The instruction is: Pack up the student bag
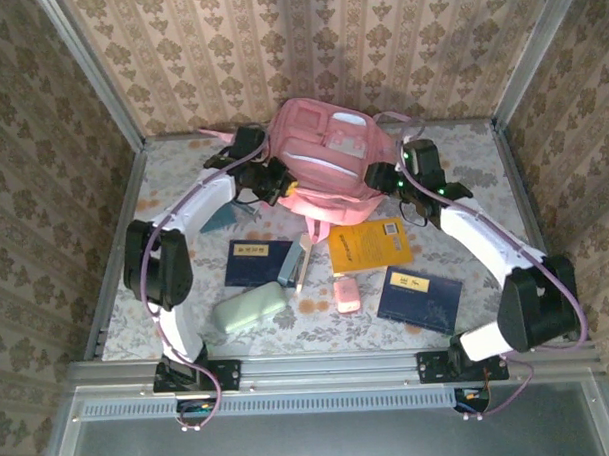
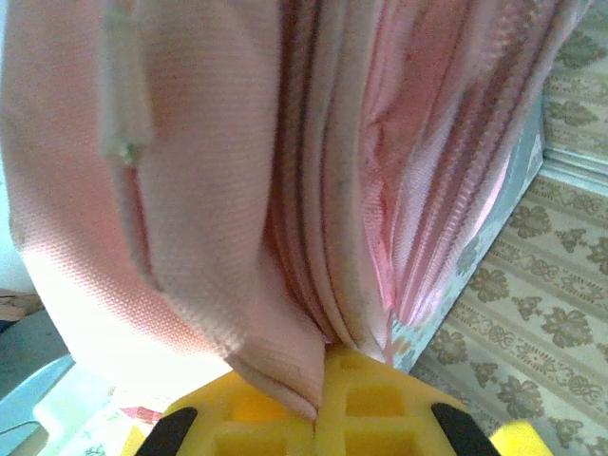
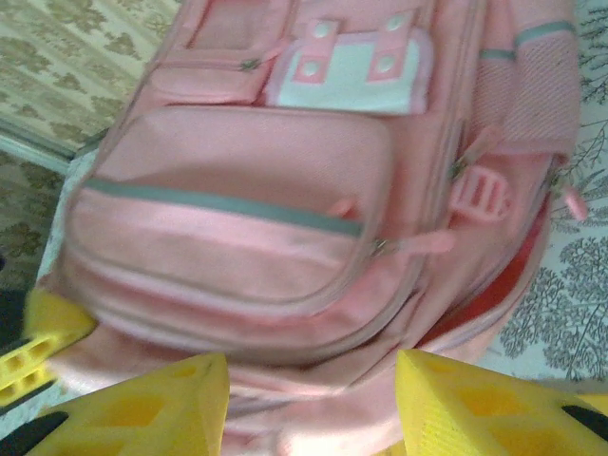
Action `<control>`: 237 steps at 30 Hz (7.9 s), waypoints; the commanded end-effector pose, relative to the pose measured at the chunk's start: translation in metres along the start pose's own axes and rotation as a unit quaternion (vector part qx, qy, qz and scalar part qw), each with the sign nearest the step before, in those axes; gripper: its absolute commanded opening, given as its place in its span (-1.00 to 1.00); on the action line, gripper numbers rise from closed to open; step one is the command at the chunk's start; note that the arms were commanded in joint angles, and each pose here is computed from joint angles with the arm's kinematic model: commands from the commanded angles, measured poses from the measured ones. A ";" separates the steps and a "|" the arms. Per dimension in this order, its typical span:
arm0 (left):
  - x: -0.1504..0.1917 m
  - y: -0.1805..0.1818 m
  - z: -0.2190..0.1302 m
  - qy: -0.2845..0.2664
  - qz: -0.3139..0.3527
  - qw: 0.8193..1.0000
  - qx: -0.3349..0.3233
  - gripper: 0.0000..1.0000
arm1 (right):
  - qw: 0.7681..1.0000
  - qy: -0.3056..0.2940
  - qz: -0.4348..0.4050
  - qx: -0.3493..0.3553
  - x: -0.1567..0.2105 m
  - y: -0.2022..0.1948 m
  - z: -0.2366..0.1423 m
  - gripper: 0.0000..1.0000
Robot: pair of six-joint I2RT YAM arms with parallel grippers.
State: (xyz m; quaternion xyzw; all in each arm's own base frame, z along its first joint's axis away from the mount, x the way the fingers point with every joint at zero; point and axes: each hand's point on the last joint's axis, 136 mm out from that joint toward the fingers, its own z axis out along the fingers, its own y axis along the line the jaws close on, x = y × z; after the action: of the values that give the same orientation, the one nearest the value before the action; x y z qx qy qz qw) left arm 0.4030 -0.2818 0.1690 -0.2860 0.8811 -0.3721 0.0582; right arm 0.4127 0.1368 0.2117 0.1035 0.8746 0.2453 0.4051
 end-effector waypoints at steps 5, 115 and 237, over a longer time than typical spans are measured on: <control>0.003 -0.037 0.013 -0.015 0.075 0.996 0.040 -0.56 | 0.999 0.015 -0.026 0.024 0.023 -0.014 -0.022 0.02; 0.112 0.140 0.046 0.097 0.439 0.871 -0.197 0.74 | 0.969 0.097 -0.222 -0.049 0.144 0.028 -0.101 0.15; 0.021 0.083 -0.109 -0.006 0.271 0.962 0.021 -0.02 | 0.919 0.093 -0.337 -0.185 -0.060 0.128 0.102 -1.00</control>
State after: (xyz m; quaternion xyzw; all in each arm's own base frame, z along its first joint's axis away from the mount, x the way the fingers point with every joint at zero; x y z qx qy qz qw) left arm 0.3116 -0.1816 0.1616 -0.0511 0.9281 -0.3447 0.1313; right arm 0.5074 0.2668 0.1544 -0.3715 0.8572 0.2324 0.2704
